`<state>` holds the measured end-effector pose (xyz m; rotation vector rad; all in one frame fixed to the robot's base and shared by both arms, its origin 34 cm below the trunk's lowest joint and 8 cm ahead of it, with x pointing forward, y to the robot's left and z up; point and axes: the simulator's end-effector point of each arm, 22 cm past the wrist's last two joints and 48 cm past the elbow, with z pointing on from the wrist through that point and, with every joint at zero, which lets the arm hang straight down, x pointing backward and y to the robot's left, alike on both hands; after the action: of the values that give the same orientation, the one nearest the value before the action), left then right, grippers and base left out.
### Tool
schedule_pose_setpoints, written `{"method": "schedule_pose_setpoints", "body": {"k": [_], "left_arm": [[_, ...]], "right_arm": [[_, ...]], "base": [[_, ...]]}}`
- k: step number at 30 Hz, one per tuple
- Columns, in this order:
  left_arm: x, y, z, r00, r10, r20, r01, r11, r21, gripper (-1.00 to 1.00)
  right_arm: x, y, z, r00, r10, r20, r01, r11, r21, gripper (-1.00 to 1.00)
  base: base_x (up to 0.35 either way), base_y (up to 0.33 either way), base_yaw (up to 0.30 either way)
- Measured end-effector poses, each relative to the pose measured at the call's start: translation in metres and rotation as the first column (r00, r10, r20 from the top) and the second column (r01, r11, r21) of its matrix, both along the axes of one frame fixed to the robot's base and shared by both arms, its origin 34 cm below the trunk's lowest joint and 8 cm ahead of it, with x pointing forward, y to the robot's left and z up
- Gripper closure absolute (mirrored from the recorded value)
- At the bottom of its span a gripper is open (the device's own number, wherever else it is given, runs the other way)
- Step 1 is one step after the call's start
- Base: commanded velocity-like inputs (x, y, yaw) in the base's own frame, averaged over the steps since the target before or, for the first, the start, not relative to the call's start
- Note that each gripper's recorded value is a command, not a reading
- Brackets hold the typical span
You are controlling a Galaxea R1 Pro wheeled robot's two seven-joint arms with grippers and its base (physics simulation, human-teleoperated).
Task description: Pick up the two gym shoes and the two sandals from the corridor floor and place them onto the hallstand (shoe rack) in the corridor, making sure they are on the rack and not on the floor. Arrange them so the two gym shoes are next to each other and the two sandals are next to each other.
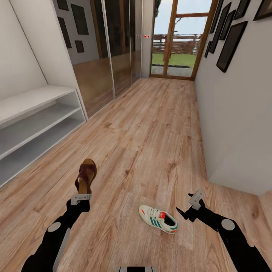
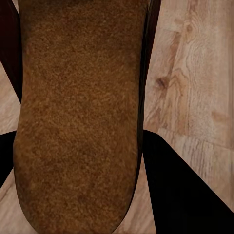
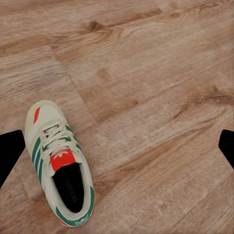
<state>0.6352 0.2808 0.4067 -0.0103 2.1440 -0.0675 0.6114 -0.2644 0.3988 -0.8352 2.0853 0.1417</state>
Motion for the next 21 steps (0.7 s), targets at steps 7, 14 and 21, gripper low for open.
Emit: {"method": "schedule_pose_setpoints", "body": {"k": [7, 14, 21], "left_arm": [[-0.008, 0.004, -0.021, 1.000, -0.001, -0.011, 0.001, 1.000, 0.008, 1.00], [-0.011, -0.002, -0.041, 1.000, -0.009, -0.019, 0.009, 1.000, 0.001, 1.00], [-0.023, -0.028, -0.071, 0.994, -0.063, -0.092, 0.062, 0.998, -0.014, 1.00]], "right_arm": [[-0.008, -0.001, -0.024, 1.000, -0.003, -0.018, 0.003, 1.000, 0.001, -1.00], [-0.022, -0.002, -0.057, 0.998, -0.007, -0.062, 0.007, 1.000, 0.004, -1.00], [-0.040, -0.003, -0.092, 0.993, -0.011, -0.120, 0.012, 1.000, 0.006, -1.00]], "base": [[0.000, 0.000, 0.000], [0.000, 0.000, 0.000], [0.000, 0.000, 0.000]]}}
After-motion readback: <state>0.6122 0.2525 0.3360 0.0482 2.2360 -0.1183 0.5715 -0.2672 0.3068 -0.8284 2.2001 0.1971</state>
